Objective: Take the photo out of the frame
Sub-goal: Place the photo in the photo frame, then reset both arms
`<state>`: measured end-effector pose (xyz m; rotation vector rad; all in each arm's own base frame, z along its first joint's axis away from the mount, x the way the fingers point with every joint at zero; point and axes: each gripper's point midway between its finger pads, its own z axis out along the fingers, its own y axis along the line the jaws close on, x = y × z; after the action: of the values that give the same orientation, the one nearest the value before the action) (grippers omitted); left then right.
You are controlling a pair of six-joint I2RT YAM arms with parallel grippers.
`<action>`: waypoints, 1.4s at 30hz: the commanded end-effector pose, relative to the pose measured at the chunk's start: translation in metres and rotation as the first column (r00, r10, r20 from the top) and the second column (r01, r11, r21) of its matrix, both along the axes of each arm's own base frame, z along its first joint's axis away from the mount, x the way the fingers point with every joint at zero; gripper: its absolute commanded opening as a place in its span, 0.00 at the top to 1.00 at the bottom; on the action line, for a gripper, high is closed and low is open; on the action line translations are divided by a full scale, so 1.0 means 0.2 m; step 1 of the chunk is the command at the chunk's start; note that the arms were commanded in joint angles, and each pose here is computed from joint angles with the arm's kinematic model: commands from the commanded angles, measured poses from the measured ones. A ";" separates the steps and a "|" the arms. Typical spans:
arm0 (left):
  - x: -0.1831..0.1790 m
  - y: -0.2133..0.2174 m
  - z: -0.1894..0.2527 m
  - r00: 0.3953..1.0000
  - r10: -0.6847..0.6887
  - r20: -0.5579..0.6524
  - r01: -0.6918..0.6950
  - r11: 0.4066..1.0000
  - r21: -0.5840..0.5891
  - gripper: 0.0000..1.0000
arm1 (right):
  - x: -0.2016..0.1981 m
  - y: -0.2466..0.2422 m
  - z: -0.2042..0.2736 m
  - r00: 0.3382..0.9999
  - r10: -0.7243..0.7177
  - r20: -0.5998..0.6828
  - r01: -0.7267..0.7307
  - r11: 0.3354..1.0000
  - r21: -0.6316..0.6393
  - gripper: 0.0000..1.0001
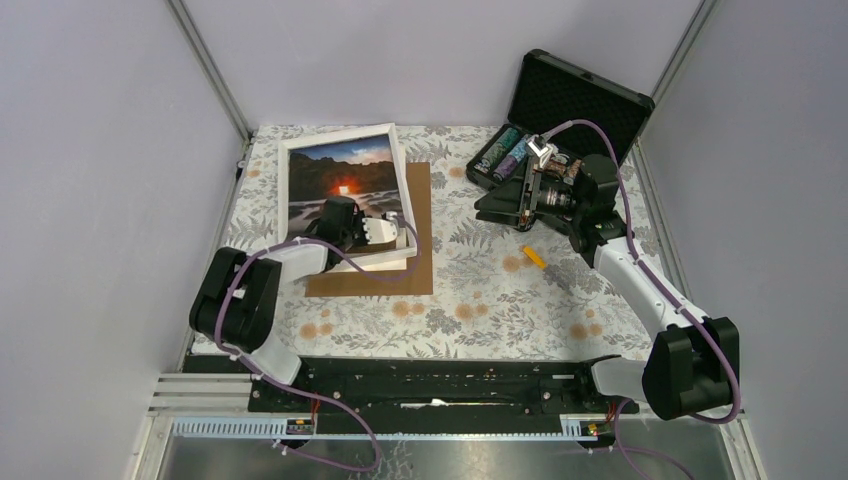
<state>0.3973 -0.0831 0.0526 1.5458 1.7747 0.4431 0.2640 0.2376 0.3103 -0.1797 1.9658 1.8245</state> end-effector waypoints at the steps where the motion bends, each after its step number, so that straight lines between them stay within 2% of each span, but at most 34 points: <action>1: 0.16 -0.03 0.10 0.997 0.023 0.080 -0.021 0.999 -0.028 1.00 | -0.02 -0.01 0.03 0.999 0.009 0.047 -0.009 1.000 0.001 0.00; 3: 0.18 -0.01 0.08 0.996 0.036 0.087 -0.035 0.999 -0.015 0.98 | -0.02 -0.01 0.02 0.999 0.010 0.046 -0.010 1.000 -0.003 0.00; 4: 0.17 0.00 0.08 0.996 0.040 0.084 -0.040 0.999 -0.008 0.94 | -0.02 -0.01 0.02 0.999 0.010 0.048 -0.010 1.000 -0.004 0.00; 7: 0.09 0.00 0.08 1.000 0.024 -0.003 -0.024 0.999 -0.021 0.65 | -0.03 -0.01 0.01 0.999 0.013 0.048 -0.012 1.000 -0.010 0.00; 10: -0.03 -0.07 0.18 0.995 -0.009 -0.100 -0.003 0.992 -0.123 0.32 | -0.02 -0.01 0.00 0.999 0.011 0.050 -0.011 1.000 -0.015 0.00; 11: -0.06 -0.09 0.23 0.993 -0.014 -0.118 -0.005 0.988 -0.157 0.26 | -0.02 -0.01 0.00 0.999 0.010 0.051 -0.009 1.000 -0.016 0.00; 13: -0.14 -0.13 0.31 0.986 -0.032 -0.162 -0.005 0.975 -0.222 0.22 | -0.02 -0.01 0.00 0.998 0.009 0.056 -0.008 1.000 -0.016 0.00; 17: -0.25 -0.17 0.50 0.977 -0.031 -0.209 -0.048 0.930 -0.365 0.08 | -0.02 -0.01 0.00 0.998 0.010 0.061 -0.009 1.000 -0.018 0.00; 20: -0.18 -0.07 0.62 0.970 0.088 -0.229 -0.186 0.871 -0.455 0.06 | -0.01 -0.01 -0.01 0.998 0.009 0.061 -0.008 1.000 -0.019 0.00; 23: -0.02 0.12 0.67 0.932 0.268 -0.245 -0.360 0.775 -0.520 0.07 | 0.00 -0.01 -0.02 0.998 0.006 0.059 -0.005 1.000 -0.021 0.00; 28: 0.27 0.51 0.58 0.771 0.529 -0.353 -0.624 0.524 -0.579 0.09 | 0.00 -0.01 -0.02 0.998 0.008 0.063 -0.007 1.000 -0.021 0.00; 31: 0.39 0.69 0.48 0.692 0.609 -0.387 -0.700 0.436 -0.565 0.10 | 0.00 -0.01 -0.02 0.998 0.011 0.065 -0.009 1.000 -0.023 0.00; 38: 0.54 0.95 0.21 0.598 0.704 -0.384 -0.775 0.386 -0.500 0.10 | 0.00 -0.01 -0.05 0.998 0.010 0.059 -0.008 0.999 -0.032 0.00; 42: 0.58 0.95 0.08 0.596 0.673 -0.438 -0.788 0.386 -0.480 0.10 | 0.01 -0.01 -0.06 0.999 0.008 0.054 -0.006 0.999 -0.035 0.00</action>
<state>0.4827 0.0970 0.0554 0.2406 2.4560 0.0383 0.2642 0.2369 0.2979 -0.2118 1.9819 1.7856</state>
